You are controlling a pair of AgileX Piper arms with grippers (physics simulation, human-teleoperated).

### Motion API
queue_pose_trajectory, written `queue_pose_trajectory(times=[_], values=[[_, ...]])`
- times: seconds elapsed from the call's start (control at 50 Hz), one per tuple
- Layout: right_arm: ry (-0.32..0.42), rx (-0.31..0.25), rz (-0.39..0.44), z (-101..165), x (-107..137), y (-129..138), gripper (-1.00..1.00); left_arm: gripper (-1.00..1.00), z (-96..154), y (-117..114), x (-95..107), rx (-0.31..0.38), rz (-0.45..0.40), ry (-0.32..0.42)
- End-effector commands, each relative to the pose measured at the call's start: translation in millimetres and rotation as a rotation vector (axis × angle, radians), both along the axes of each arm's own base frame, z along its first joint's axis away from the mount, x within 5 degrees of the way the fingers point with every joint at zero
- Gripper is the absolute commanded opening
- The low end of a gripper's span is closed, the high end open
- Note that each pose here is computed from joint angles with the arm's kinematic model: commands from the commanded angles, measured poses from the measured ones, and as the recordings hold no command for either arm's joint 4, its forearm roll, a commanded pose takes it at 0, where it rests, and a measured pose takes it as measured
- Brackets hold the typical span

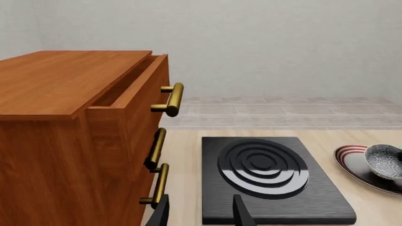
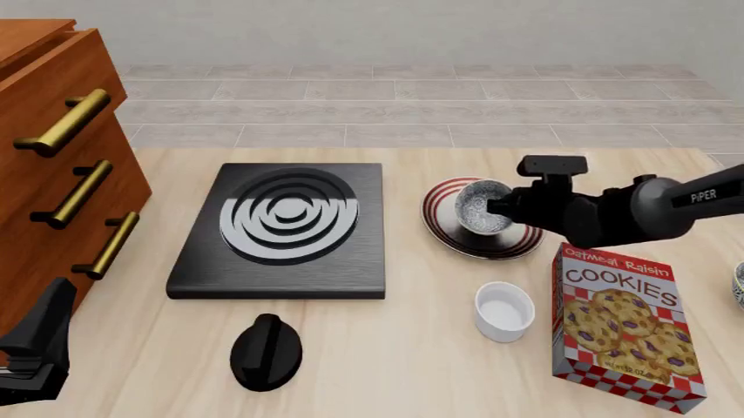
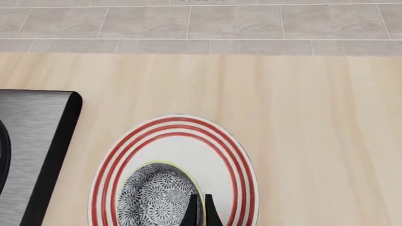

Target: Pick the akita bowl next to the ramekin and place it on the plate.

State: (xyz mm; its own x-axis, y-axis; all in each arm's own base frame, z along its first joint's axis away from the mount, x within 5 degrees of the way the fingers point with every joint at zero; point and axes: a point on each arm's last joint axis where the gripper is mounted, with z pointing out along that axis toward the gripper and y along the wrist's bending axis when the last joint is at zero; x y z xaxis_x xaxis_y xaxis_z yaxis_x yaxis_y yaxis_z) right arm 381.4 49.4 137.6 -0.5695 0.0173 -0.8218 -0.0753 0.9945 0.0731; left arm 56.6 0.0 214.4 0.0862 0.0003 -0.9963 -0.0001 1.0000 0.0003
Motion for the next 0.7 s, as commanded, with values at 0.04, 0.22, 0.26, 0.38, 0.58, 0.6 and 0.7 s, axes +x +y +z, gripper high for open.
queue_pose_trajectory(times=[0.04, 0.22, 0.26, 0.38, 0.58, 0.6, 0.7], values=[[0.014, 0.000, 0.003, -7, 0, 1, -1.00, 1.00, 0, 0, 0, 0.000, 0.000, 0.000], [0.004, -0.007, 0.006, -3, 1, 0, 1.00, 1.00, 0, 0, 0, 0.000, 0.000, 0.000], [0.003, -0.007, 0.007, -3, 1, 0, 1.00, 1.00, 0, 0, 0, 0.000, 0.000, 0.000], [-0.001, -0.009, 0.005, -1, 2, -1, 1.00, 1.00, 0, 0, 0, 0.000, 0.000, 0.000], [-0.010, -0.008, -0.002, 6, 2, -4, 1.00, 1.00, 0, 0, 0, 0.000, 0.000, 0.000], [-0.011, -0.007, -0.003, 7, 2, -4, 1.00, 1.00, 0, 0, 0, 0.000, 0.000, 0.000], [-0.022, -0.009, -0.006, 13, 1, -6, 1.00, 1.00, 0, 0, 0, 0.000, 0.000, 0.000]])
